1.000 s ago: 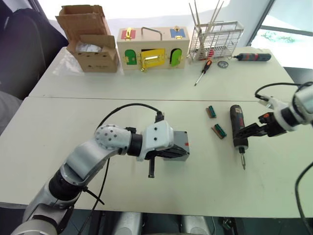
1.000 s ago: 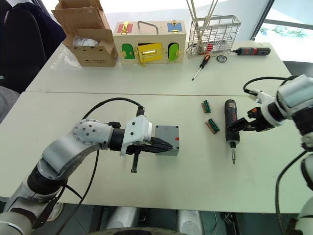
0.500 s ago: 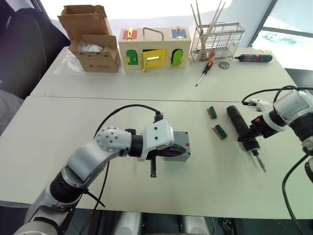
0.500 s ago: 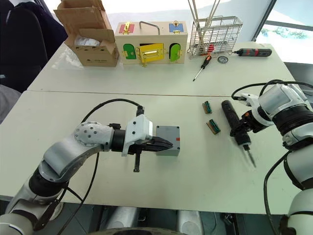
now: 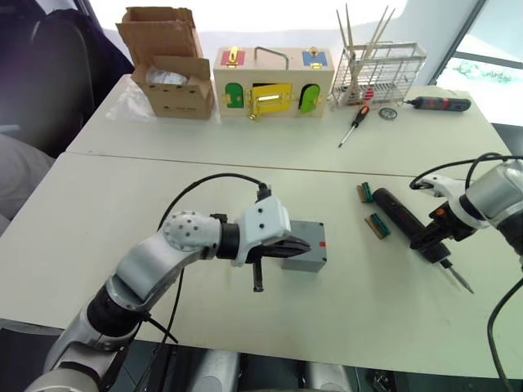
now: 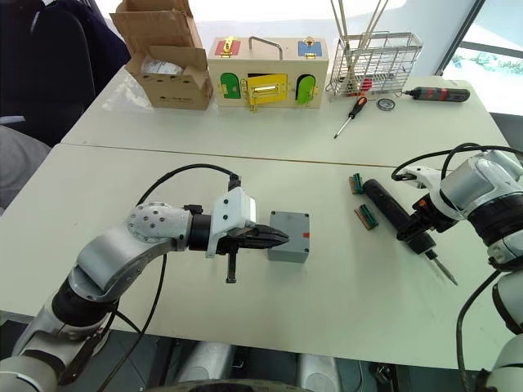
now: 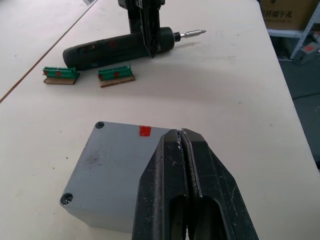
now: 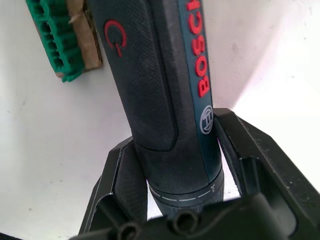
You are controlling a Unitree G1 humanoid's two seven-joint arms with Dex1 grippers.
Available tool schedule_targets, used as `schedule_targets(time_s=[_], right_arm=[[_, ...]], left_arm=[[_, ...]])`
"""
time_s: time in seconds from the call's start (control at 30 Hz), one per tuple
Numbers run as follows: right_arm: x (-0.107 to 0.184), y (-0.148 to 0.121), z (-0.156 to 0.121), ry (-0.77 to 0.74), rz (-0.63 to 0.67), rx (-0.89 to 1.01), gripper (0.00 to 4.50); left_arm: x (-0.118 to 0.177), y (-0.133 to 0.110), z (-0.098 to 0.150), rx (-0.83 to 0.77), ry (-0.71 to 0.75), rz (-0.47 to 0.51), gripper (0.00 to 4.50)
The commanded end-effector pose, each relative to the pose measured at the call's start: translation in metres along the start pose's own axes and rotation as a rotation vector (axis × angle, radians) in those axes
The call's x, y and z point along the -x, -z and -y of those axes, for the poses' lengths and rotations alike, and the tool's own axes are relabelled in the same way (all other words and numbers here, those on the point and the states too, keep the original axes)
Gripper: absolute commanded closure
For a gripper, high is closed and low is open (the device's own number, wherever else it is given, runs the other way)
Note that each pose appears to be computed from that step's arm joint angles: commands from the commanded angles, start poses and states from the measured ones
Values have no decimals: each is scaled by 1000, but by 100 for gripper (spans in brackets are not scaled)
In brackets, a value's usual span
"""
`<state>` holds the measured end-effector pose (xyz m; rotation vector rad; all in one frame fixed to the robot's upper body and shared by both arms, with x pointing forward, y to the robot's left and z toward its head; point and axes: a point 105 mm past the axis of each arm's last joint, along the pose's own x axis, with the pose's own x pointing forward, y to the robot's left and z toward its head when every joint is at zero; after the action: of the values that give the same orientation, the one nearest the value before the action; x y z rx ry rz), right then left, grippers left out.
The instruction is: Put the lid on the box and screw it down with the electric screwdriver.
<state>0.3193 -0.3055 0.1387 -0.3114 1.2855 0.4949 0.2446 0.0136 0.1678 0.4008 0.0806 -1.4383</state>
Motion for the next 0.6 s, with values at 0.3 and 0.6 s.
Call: schedule_targets(time_s=[0.3,0.6], right_arm=[[168,-101,-18,107,959,20,259],[178,-91,-104,-208,1736,-68,259]], left_arm=[[26,1,-38,-23,-57,-13,450],[38,0,-49,-25,18,-59,450]])
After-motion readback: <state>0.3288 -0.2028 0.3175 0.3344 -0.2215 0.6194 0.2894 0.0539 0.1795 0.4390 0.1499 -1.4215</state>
